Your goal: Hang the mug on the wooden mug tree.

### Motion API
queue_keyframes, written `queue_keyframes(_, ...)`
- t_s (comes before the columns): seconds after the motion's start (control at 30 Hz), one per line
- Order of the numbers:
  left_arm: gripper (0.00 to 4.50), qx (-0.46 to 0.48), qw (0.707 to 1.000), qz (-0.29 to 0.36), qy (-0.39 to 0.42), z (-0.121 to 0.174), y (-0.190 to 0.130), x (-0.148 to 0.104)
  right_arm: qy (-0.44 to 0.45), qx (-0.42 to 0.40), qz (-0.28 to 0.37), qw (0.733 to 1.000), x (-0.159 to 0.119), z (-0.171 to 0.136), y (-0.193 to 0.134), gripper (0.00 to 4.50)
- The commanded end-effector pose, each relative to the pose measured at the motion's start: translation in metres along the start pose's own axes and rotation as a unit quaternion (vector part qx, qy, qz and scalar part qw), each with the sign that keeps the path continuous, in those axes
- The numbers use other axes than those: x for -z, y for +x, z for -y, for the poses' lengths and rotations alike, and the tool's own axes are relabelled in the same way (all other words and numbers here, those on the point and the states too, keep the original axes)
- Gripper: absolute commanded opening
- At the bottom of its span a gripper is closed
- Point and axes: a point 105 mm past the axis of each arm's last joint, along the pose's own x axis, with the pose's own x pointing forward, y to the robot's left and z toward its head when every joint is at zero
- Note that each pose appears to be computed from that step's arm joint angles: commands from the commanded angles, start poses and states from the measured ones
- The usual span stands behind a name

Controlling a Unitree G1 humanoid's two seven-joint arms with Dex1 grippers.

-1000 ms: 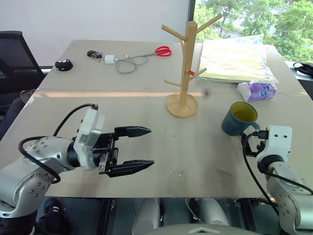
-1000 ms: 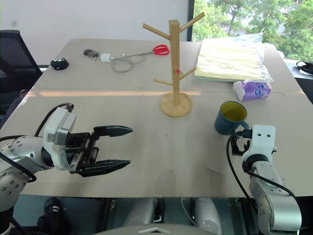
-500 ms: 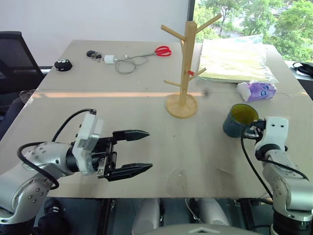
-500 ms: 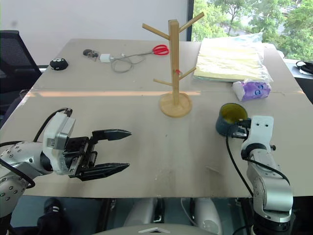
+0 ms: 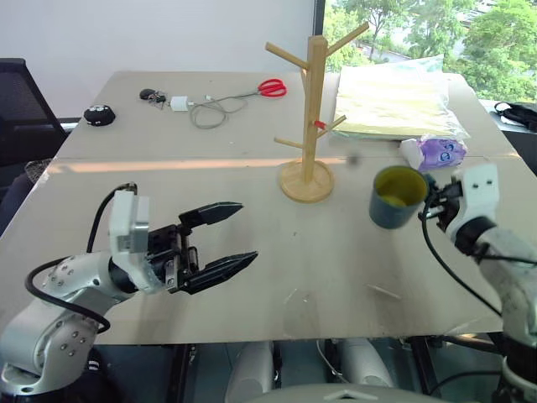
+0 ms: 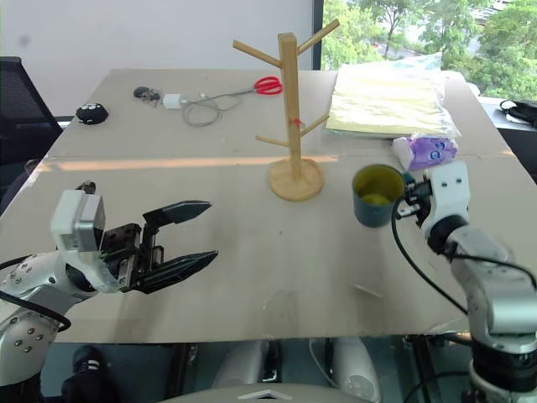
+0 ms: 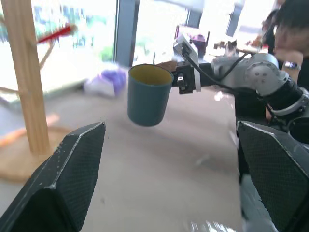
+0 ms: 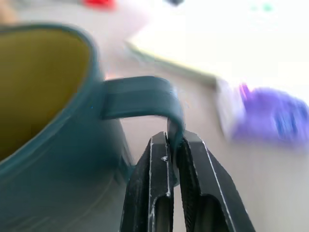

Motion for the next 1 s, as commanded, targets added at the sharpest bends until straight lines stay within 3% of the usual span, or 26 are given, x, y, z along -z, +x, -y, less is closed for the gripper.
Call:
queue_keyframes(0.03,4.50,0.003,1.000,0.018,0.019,0.000,-0.008,-0.013,-0.031,-0.065,0.042,0.996,-0.038,-0.015,0.002,0.15)
queue_keyframes(0.2,4.50,0.000,0.999,0.032,0.012,0.002,-0.017,-0.022,-0.074,-0.135,0.041,0.987,-0.074,-0.036,0.017,0.15)
queue_keyframes(0.4,4.50,-0.015,1.000,0.027,0.002,0.002,-0.028,-0.021,-0.096,-0.180,0.008,0.979,-0.088,-0.057,0.034,0.15)
queue_keyframes(0.6,4.50,-0.033,0.999,0.019,-0.003,-0.001,-0.038,-0.015,-0.093,-0.163,-0.023,0.982,-0.093,-0.062,0.048,0.15)
queue_keyframes(1.0,4.50,-0.042,0.999,0.019,-0.012,0.004,-0.039,-0.007,-0.097,-0.155,-0.026,0.983,-0.109,-0.088,0.075,0.15)
